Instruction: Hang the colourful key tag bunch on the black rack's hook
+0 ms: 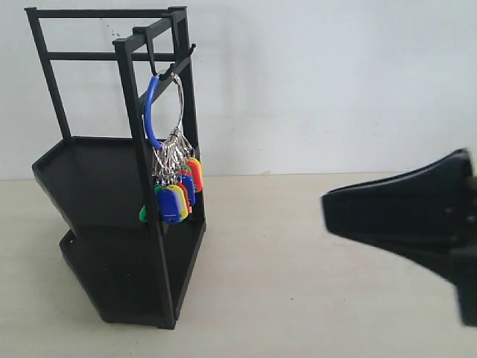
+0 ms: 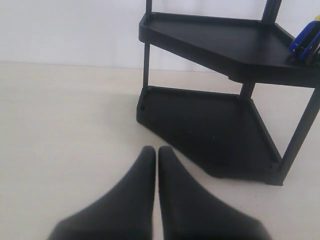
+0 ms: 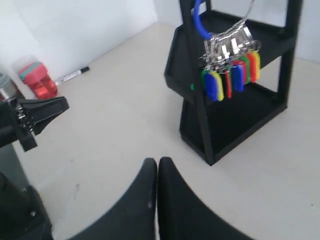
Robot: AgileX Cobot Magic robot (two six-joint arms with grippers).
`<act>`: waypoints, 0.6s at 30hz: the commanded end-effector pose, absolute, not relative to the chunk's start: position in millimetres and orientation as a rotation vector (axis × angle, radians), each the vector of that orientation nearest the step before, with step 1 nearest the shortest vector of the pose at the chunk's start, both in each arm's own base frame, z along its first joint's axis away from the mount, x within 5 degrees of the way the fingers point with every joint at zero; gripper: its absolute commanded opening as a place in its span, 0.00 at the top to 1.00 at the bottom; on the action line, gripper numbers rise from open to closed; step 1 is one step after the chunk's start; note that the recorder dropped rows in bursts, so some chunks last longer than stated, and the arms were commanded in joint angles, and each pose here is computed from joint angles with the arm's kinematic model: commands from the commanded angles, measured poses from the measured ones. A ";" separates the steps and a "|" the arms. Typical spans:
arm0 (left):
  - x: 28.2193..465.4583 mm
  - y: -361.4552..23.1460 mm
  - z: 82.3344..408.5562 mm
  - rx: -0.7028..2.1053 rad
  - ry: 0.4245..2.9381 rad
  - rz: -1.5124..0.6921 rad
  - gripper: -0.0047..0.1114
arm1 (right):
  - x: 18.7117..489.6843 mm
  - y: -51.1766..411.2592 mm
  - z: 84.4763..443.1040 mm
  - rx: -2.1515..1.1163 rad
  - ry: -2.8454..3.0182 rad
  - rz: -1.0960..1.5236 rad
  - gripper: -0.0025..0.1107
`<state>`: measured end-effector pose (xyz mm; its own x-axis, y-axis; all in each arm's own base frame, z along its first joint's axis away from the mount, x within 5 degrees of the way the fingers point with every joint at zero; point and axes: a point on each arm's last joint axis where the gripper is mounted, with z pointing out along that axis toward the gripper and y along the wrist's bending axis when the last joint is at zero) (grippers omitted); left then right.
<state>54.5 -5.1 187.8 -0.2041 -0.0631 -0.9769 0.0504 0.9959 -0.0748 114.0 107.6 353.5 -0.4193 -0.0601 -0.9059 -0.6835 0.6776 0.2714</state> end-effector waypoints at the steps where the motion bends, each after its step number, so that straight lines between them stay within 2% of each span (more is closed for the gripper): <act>1: 54.5 -4.8 187.3 -0.005 1.771 -0.094 0.92 | 100.5 77.2 344.9 -0.412 1.875 0.725 0.98; 11: 54.5 -4.8 187.3 -0.005 1.771 -0.094 0.92 | 59.6 35.1 272.7 -0.086 1.818 0.582 0.98; 18: 54.5 -4.8 187.3 -0.005 1.771 -0.094 0.92 | 43.8 28.9 246.8 -0.050 1.723 0.554 0.98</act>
